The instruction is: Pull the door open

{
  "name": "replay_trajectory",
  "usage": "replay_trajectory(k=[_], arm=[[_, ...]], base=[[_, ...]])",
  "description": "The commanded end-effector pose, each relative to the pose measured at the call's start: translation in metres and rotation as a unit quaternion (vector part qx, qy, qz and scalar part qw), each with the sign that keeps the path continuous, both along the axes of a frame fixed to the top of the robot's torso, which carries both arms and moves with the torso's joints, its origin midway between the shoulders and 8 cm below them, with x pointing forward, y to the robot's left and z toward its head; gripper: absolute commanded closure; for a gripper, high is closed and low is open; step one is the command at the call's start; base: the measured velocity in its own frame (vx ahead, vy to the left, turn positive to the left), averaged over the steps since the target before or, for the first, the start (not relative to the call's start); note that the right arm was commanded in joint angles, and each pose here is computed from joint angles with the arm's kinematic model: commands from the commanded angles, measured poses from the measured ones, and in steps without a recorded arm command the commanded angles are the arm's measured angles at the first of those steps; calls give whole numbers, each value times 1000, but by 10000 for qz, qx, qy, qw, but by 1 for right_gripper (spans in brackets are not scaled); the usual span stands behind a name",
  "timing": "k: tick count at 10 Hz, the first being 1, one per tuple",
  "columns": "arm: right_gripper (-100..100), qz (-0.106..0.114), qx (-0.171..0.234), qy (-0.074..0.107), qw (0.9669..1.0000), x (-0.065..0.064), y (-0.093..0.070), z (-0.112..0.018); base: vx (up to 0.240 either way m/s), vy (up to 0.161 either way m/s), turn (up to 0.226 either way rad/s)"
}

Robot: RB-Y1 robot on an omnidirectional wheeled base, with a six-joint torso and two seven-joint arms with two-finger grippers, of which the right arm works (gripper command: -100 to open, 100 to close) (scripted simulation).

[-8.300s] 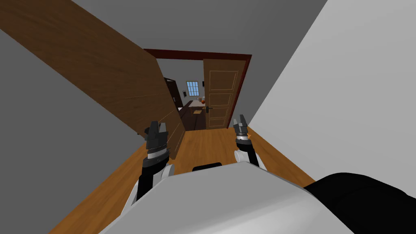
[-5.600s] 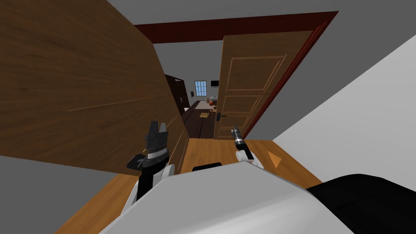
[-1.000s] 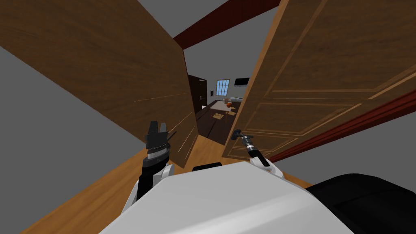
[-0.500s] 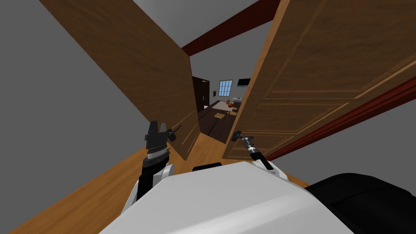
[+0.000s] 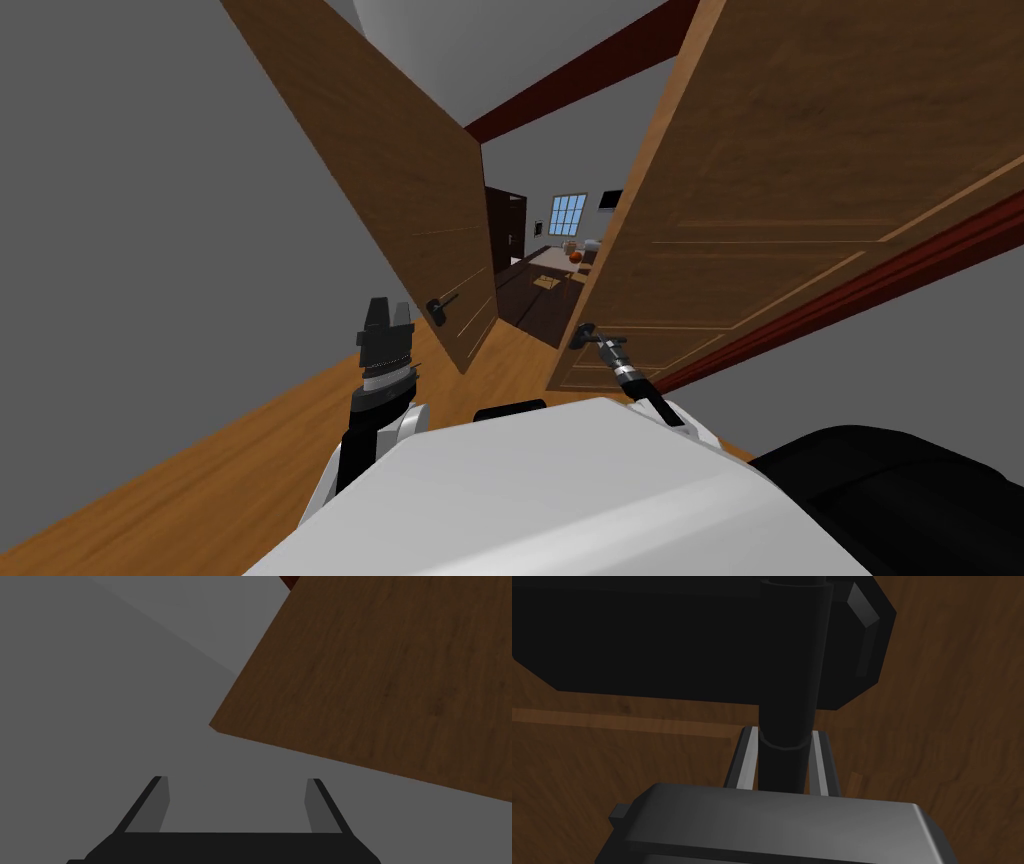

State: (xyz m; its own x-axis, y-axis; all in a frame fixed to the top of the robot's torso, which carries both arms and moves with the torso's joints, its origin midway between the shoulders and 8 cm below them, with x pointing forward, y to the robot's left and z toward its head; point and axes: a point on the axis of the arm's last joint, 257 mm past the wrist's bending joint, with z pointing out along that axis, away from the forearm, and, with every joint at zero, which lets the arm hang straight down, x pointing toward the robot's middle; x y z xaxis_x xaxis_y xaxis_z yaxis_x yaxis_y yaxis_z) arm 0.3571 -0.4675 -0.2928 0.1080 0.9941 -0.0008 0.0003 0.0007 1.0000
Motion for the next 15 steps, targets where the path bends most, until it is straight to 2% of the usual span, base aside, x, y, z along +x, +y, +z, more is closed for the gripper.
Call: replay_trajectory(k=[1,3,4,13,14,15], arm=[[100,72,1,-1,10000,-6,-1,0],[100,82,-2,12,10000,-7,-1,0],[100,137,7,36,9999,-13,0,-3],[100,435,3,-1,9991,-32,-1,0],[100,431,13,26,9991,-31,2,-2],[100,482,17,37,9988,-36,3,-3]], base=[[-250,-34,158],[-179,-18,77],[-141,-36,135],[-204,-56,139],[-93,-12,28],[-140,-23,137]])
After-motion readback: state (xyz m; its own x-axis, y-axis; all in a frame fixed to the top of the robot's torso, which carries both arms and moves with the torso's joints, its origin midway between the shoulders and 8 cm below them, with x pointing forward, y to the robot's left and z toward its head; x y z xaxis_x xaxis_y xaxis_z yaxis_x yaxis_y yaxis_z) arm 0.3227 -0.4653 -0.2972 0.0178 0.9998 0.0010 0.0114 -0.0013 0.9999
